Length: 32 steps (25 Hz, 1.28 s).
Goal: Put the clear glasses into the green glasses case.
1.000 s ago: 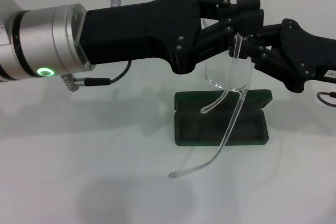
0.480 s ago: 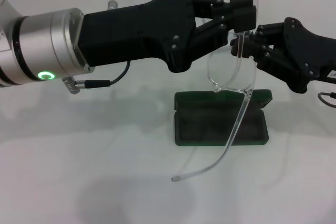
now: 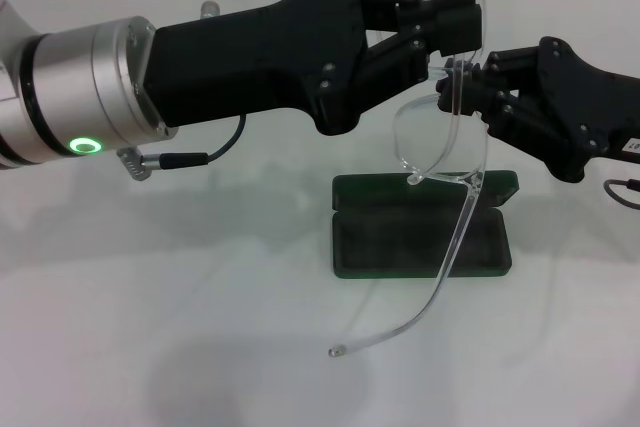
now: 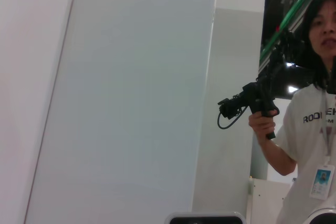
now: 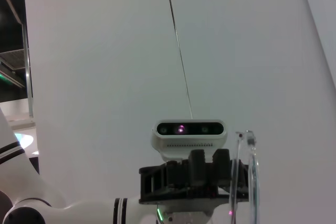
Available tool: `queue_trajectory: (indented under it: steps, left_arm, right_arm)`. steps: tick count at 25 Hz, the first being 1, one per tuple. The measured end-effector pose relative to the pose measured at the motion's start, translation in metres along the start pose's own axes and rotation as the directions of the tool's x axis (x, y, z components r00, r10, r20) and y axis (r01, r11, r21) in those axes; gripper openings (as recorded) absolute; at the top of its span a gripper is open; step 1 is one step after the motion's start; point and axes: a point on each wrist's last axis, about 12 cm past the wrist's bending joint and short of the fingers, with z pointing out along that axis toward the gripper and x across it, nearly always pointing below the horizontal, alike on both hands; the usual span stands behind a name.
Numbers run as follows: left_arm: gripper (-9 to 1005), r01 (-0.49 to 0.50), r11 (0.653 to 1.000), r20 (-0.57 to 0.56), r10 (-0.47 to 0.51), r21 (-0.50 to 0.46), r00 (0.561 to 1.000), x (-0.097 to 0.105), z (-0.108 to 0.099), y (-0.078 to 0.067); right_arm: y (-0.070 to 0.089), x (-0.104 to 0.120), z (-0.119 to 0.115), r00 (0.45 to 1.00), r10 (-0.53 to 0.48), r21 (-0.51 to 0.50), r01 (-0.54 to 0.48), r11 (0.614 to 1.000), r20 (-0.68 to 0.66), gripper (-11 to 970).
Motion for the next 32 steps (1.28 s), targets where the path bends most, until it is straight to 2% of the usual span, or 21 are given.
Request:
queue_trajectory:
  steps: [13, 19, 26, 32]
  left_arm:
    - [136, 0.007, 1.0, 0.002, -0.007, -0.001, 1.0, 0.001, 0.0, 0.001]
    - [131, 0.008, 1.0, 0.002, -0.008, 0.014, 1.0, 0.001, -0.002, -0.002]
    - [126, 0.01, 0.999, 0.03, -0.011, 0.038, 0.999, -0.007, -0.013, -0.006]
    - [122, 0.007, 1.0, 0.064, -0.008, 0.021, 0.998, -0.014, -0.027, -0.007]
  right_arm:
    - [0.002, 0.0, -0.002, 1.0, -0.01, -0.001, 0.01, 1.0, 0.015, 79]
    - [0.003, -0.002, -0.006, 0.998, -0.026, 0.033, 0.025, 0.999, 0.052, 78]
    - [0.002, -0.003, -0.015, 0.995, -0.051, 0.104, 0.042, 0.994, 0.088, 77]
    - [0.003, -0.005, -0.022, 0.989, -0.084, 0.149, 0.066, 0.987, 0.118, 72]
